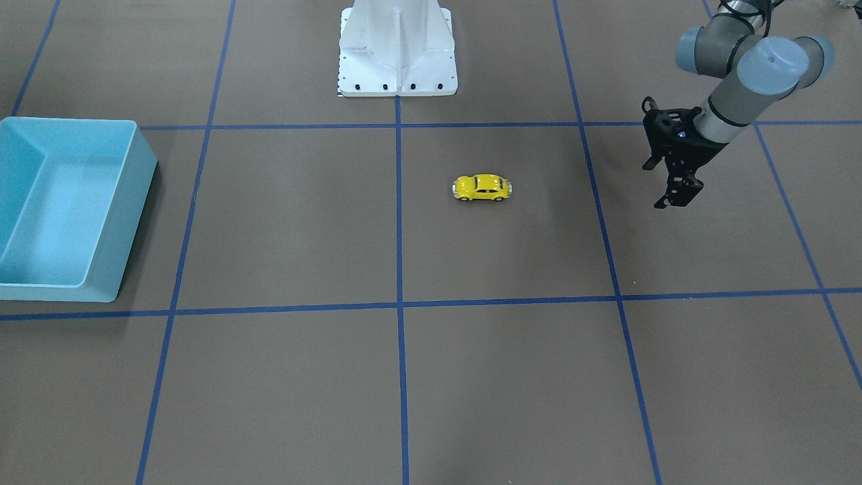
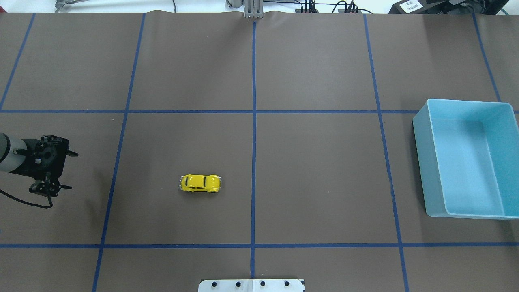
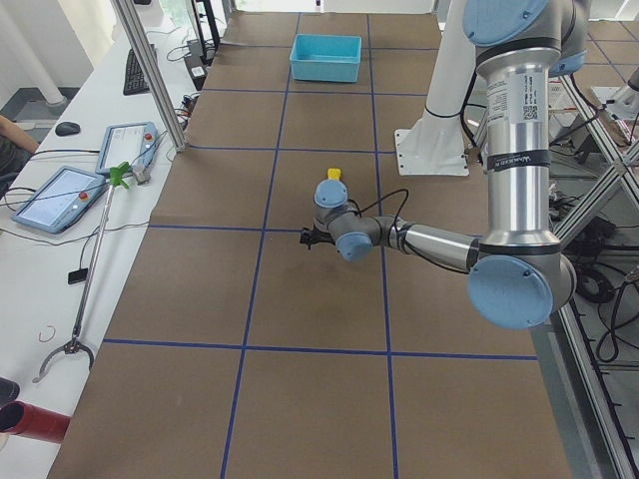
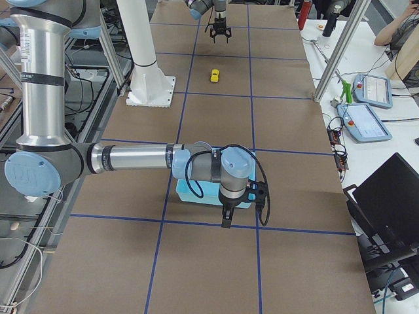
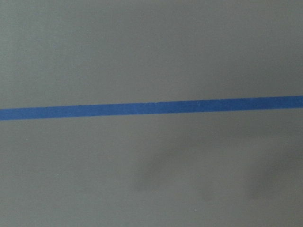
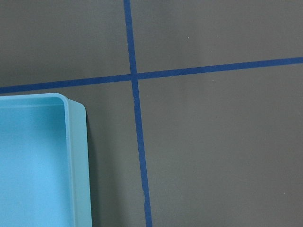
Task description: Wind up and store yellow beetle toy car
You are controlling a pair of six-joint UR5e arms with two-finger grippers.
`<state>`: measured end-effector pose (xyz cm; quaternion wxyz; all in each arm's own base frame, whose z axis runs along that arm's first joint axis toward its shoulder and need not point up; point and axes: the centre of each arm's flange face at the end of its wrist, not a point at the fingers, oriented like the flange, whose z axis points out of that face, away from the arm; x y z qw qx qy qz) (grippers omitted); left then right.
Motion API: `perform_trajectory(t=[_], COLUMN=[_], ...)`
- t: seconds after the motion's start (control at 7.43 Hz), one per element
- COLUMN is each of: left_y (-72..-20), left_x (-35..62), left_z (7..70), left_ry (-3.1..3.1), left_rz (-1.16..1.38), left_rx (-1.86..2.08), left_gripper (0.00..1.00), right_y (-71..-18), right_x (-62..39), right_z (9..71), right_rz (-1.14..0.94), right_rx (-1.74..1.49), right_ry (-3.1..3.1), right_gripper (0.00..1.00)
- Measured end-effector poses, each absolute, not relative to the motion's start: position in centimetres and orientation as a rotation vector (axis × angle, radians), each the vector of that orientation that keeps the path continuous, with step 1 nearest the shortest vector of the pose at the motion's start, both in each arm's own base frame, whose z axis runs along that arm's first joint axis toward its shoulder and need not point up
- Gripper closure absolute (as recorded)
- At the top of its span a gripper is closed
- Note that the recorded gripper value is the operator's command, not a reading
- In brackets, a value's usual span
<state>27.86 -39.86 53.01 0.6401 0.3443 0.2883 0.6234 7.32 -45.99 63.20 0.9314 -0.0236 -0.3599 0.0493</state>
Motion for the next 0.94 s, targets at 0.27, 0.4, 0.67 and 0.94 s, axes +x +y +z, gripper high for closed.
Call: perform_trajectory(t=[0.27,0.4,0.67,0.94], left_y=[-41.1,-41.6,-42.2,-42.4], left_x=[25.3,23.8,21.1,18.4], left_z=[51.3,50.3,48.5,46.4], left_ry=[0.637,0.624,0.604,0.589], left_rz=[1.362,1.323,1.256,1.142], left_rx=[0.697,0.647,0.583,0.514], left_gripper=[0.00,0.00,0.00,0.00], right_y=[-46.0,-46.0,-46.1,-46.4], right_x=[7.3,7.3,7.3,7.3], right_z=[63.1,63.1,63.0,62.7], right_rz=[0.100,0.100,0.099,0.097], right_rx=[-0.047,-0.047,-0.044,-0.037], right_ry=[-0.737,-0.737,-0.737,-0.738], right_gripper=[0.00,0.00,0.00,0.00])
